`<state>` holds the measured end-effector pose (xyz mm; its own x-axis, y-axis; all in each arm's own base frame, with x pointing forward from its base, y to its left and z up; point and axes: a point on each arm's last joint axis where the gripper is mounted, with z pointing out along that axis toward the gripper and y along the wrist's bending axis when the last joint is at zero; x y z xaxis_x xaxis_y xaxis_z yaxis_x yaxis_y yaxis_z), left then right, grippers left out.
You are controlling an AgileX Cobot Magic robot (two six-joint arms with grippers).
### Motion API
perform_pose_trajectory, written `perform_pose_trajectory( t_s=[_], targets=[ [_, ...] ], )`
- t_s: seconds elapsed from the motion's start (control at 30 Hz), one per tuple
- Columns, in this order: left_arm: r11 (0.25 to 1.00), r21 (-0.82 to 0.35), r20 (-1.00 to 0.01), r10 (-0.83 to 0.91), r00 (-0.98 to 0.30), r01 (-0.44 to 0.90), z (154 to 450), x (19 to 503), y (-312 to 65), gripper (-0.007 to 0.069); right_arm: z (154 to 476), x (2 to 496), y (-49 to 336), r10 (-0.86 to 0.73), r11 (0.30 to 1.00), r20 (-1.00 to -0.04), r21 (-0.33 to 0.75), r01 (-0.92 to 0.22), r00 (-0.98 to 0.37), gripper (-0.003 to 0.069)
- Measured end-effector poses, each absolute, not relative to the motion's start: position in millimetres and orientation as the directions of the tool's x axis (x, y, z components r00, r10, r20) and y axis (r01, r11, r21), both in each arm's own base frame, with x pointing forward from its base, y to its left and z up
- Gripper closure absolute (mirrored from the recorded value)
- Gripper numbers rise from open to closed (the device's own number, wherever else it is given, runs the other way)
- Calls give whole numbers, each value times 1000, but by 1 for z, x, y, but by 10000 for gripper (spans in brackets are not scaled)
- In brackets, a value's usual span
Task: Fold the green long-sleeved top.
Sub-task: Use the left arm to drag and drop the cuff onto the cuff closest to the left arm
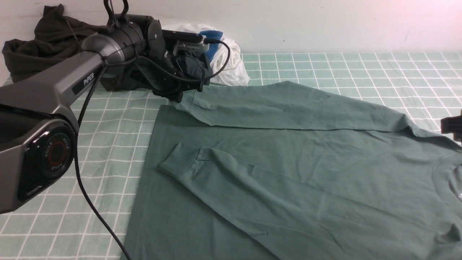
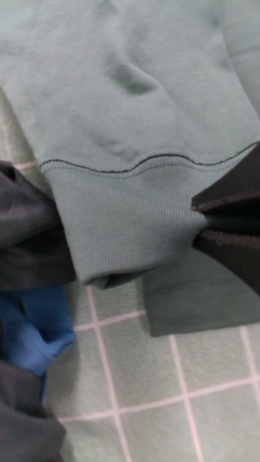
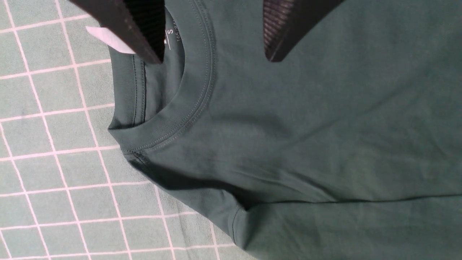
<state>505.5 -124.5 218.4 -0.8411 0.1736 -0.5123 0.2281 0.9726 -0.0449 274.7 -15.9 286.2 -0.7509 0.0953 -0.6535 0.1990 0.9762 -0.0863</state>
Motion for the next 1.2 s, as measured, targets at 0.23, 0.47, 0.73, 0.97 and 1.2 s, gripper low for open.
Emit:
perform_pose_trajectory(
  t_s=[0.23, 0.47, 0.73, 0.97, 1.2],
  targets=[
    [946, -1, -570, 265, -778, 324, 332, 448, -140, 599, 285, 273, -13, 119, 979, -638, -54, 198, -761, 304],
    [944, -32, -515, 267, -814, 330, 376, 387, -125, 599, 297, 263, -7, 99, 991, -650, -6, 136, -753, 304],
    [924, -117, -391, 295, -872, 365, 320, 296, -122, 599, 320, 246, 3, 75, 997, -708, 53, 53, -703, 304],
    [935, -81, -299, 307, -903, 345, 243, 265, -108, 500, 322, 242, 36, -72, 993, -705, 19, -120, -706, 304],
    [901, 25, -214, 429, -878, 434, 242, 252, -96, 237, 339, 220, 78, -250, 945, -653, -3, -327, -715, 304]
  ],
)
